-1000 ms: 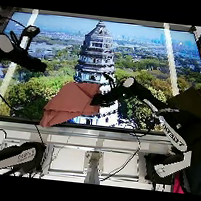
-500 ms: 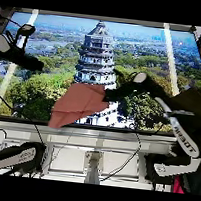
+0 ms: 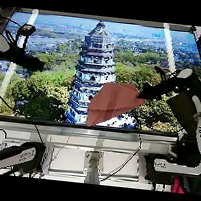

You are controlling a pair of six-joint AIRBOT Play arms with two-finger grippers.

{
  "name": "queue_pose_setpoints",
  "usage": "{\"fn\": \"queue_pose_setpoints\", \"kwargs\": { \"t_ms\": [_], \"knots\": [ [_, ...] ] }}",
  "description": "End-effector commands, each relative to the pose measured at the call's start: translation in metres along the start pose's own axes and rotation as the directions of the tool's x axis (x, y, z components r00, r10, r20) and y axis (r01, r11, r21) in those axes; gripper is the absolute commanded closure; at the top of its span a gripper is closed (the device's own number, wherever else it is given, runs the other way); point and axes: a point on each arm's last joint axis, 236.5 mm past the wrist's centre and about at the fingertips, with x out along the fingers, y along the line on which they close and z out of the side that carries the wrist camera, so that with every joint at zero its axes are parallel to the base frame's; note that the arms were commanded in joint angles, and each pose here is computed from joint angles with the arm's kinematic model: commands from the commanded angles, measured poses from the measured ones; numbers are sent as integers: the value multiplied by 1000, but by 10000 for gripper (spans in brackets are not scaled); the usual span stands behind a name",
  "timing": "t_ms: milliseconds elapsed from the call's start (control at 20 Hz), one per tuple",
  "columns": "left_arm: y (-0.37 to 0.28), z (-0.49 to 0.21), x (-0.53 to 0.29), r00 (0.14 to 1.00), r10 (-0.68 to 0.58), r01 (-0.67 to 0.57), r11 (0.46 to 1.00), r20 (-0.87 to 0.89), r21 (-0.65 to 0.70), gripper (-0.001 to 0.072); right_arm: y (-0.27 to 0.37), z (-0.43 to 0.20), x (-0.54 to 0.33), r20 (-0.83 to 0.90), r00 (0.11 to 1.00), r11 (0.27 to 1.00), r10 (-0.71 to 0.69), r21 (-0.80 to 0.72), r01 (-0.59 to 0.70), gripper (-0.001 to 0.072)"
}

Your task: Fold the clothes and pants, and hang the long-sleeved shirts on hangers.

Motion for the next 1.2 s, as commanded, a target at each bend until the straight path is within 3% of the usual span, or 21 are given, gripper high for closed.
{"fn": "queue_pose_setpoints", "kwargs": {
  "t_ms": [0, 50, 150, 250, 400, 450, 500, 550, 650, 750, 1000, 1150],
  "knots": [
    [-2, 1, 0, 1000, -10, 10, 1000, 4, -5, 703, 51, 13, -23, 75, 962, 963, 261, 45, -265, 699],
    [-3, 1, 0, 1000, -14, 14, 1000, 6, -7, 703, 83, 18, -29, 95, 927, 930, 363, 24, -367, 698],
    [-6, 3, 0, 1000, -28, 28, 1000, 11, -11, 703, 132, 23, -32, 96, 892, 898, 441, -60, -437, 699],
    [-10, 5, 0, 999, -41, 42, 999, 20, -17, 702, 175, 33, -19, 133, 896, 900, 423, -174, -399, 699],
    [-10, 7, 0, 999, -44, 45, 999, 30, -19, 702, 243, 81, 5, 371, 840, 903, 395, -324, -282, 697],
    [-10, 8, 0, 999, -43, 44, 999, 33, -19, 702, 263, 105, 10, 478, 787, 903, 389, -368, -223, 536],
    [-10, 8, 0, 999, -44, 44, 999, 32, -19, 702, 279, 124, 11, 564, 729, 901, 388, -400, -169, 215],
    [-10, 8, 0, 999, -44, 44, 999, 32, -19, 702, 293, 143, 7, 647, 657, 896, 388, -432, -104, 174],
    [-10, 8, 0, 999, -44, 45, 999, 31, -20, 702, 305, 167, -3, 723, 567, 890, 395, -455, -40, 173],
    [-10, 6, 4, 999, -47, 48, 998, 22, -28, 701, 303, 182, -8, 731, 557, 894, 394, -446, -46, 173],
    [-16, -7, 33, 993, -96, 89, 991, -64, -103, 701, 244, 199, -25, 690, 652, 924, 314, -380, -43, 172],
    [-42, 0, 42, 976, -215, 207, 969, -48, -133, 702, 196, 199, -33, 640, 730, 943, 240, -332, -18, 174]
  ]
}}
